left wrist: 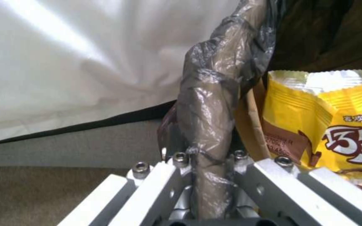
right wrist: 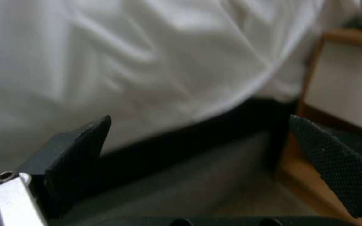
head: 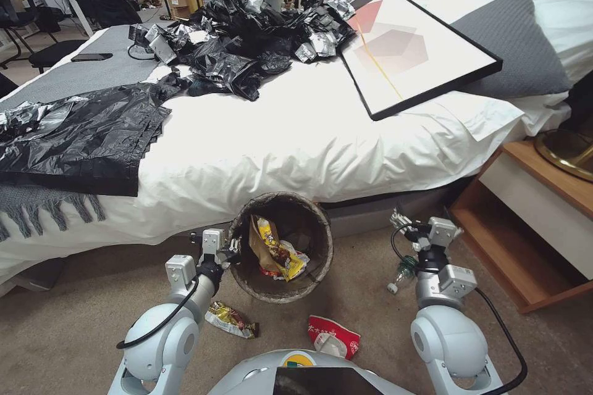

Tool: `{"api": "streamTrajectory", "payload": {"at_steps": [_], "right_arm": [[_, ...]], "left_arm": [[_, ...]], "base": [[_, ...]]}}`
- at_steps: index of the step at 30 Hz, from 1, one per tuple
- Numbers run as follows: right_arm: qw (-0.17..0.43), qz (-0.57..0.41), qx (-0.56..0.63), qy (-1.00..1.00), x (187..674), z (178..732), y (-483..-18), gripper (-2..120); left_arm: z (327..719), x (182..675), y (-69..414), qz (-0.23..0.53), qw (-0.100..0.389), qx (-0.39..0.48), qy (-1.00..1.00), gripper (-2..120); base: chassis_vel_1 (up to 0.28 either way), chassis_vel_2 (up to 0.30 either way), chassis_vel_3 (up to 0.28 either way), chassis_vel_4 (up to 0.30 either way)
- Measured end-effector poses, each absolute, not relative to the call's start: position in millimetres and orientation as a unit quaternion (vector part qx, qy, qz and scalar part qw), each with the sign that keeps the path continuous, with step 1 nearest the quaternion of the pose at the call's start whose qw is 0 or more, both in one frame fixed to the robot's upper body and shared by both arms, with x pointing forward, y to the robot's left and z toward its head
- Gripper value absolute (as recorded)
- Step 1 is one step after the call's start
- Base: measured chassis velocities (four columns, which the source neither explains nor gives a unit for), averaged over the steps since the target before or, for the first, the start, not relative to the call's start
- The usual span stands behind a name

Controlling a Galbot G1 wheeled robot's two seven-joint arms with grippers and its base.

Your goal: Pick up the trash bin, then pick up the garbage from the floor and place it into the trash bin.

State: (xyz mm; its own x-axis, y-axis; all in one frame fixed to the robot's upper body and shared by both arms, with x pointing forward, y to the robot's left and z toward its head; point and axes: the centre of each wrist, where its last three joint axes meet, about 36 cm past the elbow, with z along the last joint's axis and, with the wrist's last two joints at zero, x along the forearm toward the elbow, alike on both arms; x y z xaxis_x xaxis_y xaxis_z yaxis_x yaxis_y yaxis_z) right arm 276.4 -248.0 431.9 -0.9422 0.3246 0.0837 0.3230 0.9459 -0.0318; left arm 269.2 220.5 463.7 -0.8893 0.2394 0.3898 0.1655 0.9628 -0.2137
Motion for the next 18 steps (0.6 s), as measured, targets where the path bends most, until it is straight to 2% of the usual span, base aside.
{"api": "streamTrajectory", "payload": {"at_steps": [1,4,6,8,18], "right_arm": [[0.044,0.009,-0.164,-0.985,276,432,-248,100],[0.105,-0.002,-0.181,-0.978,282,412,-256,100],[0.105,-0.002,-0.181,-0.978,282,412,-256,100],[0.132,-0.016,-0.182,-0.974,284,403,-258,100],[0.162,-0.035,-0.179,-0.97,288,390,-261,100]], "left_arm": [[464,269,220,0.088,0.211,-0.105,-0.968,0],[464,269,221,0.086,0.21,-0.105,-0.968,0],[464,269,221,0.086,0.21,-0.105,-0.968,0],[464,270,221,0.086,0.21,-0.105,-0.968,0],[464,270,221,0.086,0.209,-0.106,-0.968,0]], "base": [[0.0,0.0,0.0,0.0],[0.0,0.0,0.0,0.0],[0.0,0.0,0.0,0.0],[0.0,0.0,0.0,0.0],[0.0,0.0,0.0,0.0]]}}
